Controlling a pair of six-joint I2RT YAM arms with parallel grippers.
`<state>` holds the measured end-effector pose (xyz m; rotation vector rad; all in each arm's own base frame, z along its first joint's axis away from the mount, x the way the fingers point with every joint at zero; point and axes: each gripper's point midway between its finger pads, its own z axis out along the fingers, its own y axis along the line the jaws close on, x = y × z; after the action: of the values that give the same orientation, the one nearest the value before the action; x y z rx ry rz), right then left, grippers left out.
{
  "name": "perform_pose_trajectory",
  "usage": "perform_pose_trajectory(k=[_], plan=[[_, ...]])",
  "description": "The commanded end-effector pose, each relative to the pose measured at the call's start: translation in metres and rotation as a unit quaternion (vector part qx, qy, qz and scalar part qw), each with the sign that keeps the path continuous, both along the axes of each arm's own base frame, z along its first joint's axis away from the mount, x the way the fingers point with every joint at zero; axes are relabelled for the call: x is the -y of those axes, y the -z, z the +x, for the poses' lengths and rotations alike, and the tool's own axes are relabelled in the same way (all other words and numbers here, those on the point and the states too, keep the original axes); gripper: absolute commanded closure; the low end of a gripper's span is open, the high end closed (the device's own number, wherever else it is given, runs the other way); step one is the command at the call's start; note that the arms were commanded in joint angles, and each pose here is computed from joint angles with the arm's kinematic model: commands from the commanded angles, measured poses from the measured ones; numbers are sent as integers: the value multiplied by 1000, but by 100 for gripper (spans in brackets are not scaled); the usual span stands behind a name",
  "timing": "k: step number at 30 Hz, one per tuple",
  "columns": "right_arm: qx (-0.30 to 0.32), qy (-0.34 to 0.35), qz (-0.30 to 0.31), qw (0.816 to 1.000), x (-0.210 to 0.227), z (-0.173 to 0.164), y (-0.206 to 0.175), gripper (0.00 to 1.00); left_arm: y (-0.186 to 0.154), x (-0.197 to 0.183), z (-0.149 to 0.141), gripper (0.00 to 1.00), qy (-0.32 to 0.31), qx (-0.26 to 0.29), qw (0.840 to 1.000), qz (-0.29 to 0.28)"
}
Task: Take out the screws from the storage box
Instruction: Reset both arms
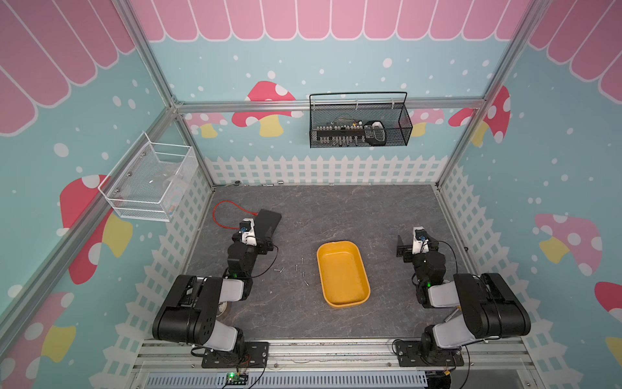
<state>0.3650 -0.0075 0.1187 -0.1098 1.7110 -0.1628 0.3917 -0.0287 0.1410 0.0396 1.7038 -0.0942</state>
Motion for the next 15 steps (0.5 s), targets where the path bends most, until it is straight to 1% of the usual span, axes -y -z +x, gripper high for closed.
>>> perform_pose_trajectory(k=[1, 3, 5, 7, 8, 9, 10, 11, 13, 14, 15], plan=[[43, 2, 6, 999, 2, 6, -21, 0, -9, -1, 6, 1, 6, 13, 1000, -6], [30, 6, 8, 999, 3, 7, -17, 0, -8, -2, 6, 1, 2, 13, 1000, -8], [37, 6, 7, 999, 3, 6, -19, 1, -8, -4, 4, 1, -2, 15, 1000, -9], [37, 6, 7, 999, 3, 6, -19, 0, -6, -7, -7, 1, -7, 28, 999, -15], [37, 6, 7, 999, 3, 6, -19, 0, -11, -10, -14, 1, -14, 58, 998, -16], [34, 6, 7, 999, 3, 7, -18, 1, -12, -13, -15, 1, -25, 61, 998, -20], [36, 6, 7, 999, 3, 6, -18, 0, -7, -12, -12, 1, -23, 38, 999, -22], [37, 6, 7, 999, 3, 6, -19, 1, -12, -14, -14, 1, -25, 61, 998, -19], [36, 6, 6, 999, 3, 6, -19, 1, -7, -12, -12, 1, -22, 40, 999, -21], [36, 6, 6, 999, 3, 7, -19, 0, -12, -13, -14, 1, -24, 60, 998, -19], [36, 6, 7, 999, 3, 7, -19, 0, -13, -13, -14, 1, -24, 60, 998, -19]])
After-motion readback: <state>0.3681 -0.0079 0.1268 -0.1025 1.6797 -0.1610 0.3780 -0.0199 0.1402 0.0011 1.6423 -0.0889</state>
